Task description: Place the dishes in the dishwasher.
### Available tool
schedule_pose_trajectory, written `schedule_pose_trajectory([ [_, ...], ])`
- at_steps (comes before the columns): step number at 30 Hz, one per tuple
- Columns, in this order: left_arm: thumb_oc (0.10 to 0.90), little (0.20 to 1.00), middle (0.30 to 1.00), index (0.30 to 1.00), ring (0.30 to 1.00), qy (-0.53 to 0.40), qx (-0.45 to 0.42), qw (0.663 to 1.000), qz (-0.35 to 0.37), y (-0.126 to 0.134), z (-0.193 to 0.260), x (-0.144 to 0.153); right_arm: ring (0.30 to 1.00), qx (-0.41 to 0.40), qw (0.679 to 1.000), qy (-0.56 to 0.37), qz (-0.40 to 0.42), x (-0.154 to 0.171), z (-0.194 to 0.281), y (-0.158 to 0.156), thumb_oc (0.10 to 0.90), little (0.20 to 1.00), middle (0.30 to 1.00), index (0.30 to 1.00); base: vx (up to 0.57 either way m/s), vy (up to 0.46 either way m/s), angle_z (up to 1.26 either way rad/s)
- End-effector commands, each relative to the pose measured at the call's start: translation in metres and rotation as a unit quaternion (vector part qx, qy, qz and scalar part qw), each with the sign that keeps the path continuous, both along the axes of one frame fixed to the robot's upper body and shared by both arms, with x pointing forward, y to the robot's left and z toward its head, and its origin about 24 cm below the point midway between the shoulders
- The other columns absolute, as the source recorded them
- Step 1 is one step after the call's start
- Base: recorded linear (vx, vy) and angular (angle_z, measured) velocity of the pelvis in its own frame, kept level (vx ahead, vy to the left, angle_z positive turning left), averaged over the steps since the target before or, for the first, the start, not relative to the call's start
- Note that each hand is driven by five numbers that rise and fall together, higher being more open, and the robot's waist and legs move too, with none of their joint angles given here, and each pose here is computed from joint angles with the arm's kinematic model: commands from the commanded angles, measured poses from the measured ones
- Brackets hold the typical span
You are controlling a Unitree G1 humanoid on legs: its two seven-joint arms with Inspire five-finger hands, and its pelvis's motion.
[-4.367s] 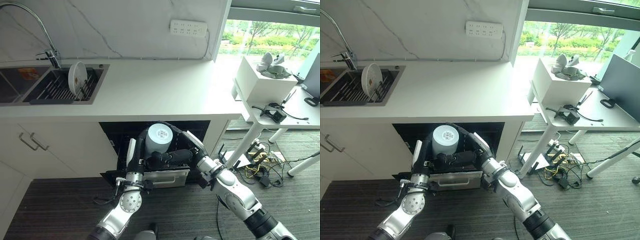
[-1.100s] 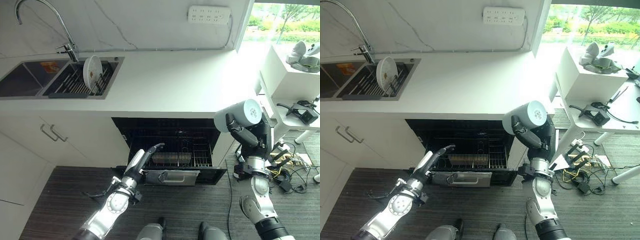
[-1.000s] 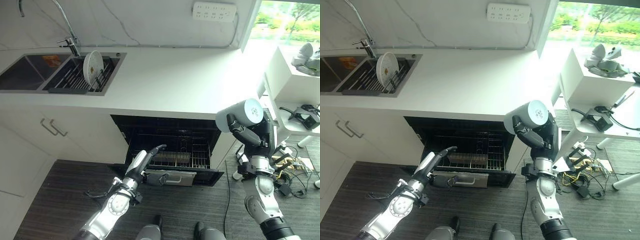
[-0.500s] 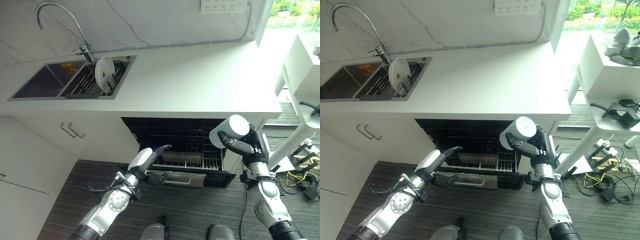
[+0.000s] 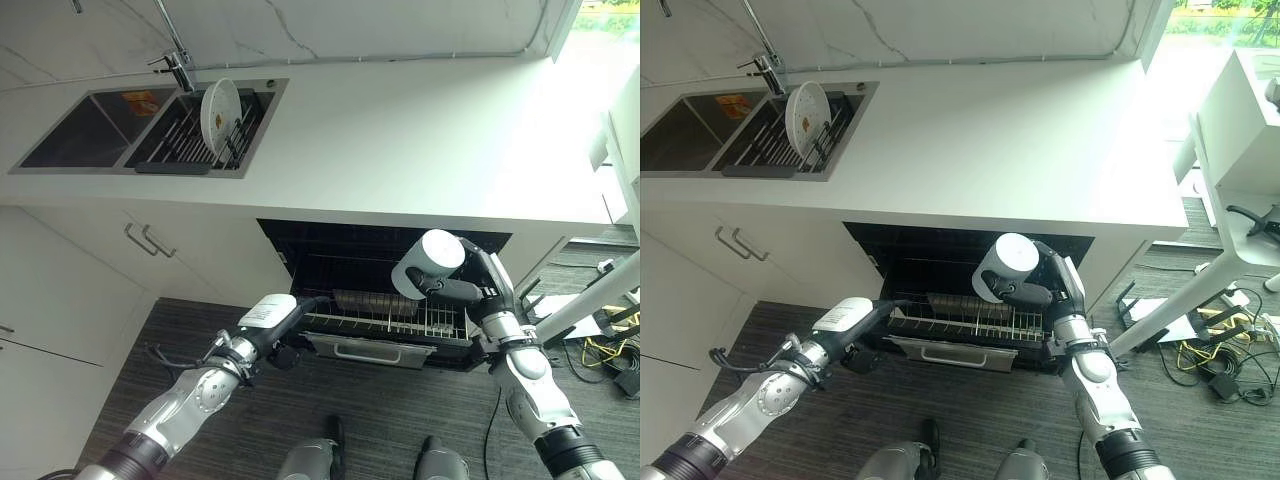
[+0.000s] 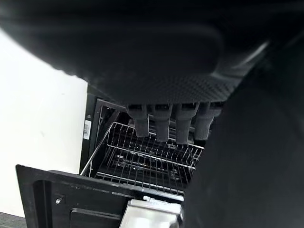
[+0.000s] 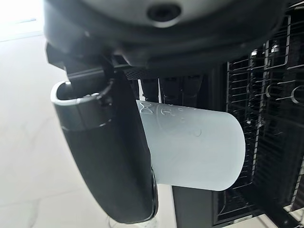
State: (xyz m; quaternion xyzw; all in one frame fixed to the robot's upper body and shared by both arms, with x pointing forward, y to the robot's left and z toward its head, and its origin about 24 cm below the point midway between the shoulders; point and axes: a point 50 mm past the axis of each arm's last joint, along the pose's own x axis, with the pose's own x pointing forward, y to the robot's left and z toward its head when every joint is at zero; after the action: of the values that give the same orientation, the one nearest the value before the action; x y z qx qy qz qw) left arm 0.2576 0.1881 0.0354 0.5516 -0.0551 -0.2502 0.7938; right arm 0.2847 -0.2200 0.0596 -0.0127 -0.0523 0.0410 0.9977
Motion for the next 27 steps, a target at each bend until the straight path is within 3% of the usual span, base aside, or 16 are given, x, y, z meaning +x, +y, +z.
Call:
schedule_pose_trajectory([
  [1,0.8,0.9,0.9,0.9,0.9,-0.114,-0.009,0.993,-0.031,-0.013,0.043,0.02,0.3,-0.012,0.995,-0.096,0.014,0.024,0.055,0.004,0.4,0.3,0.3,0.3,-0.07,0.007,-0.02],
  [6,0.8,0.9,0.9,0.9,0.9,-0.126,0.021,0.991,-0.049,-0.015,0.058,0.033,0.3,-0.04,0.997,-0.063,-0.023,0.044,0.061,-0.013,0.4,0.3,0.3,0.3,-0.06,0.008,-0.04],
  [19,0.8,0.9,0.9,0.9,0.9,-0.18,0.074,0.977,-0.09,-0.017,0.115,0.067,0.3,-0.115,0.993,-0.012,-0.016,0.086,0.111,-0.046,0.4,0.3,0.3,0.3,-0.07,-0.025,0.01],
  [27,0.8,0.9,0.9,0.9,0.9,-0.189,0.086,0.972,-0.112,-0.021,0.135,0.07,0.3,-0.097,0.995,-0.038,-0.009,0.095,0.139,-0.04,0.4,0.3,0.3,0.3,-0.03,-0.034,0.07],
])
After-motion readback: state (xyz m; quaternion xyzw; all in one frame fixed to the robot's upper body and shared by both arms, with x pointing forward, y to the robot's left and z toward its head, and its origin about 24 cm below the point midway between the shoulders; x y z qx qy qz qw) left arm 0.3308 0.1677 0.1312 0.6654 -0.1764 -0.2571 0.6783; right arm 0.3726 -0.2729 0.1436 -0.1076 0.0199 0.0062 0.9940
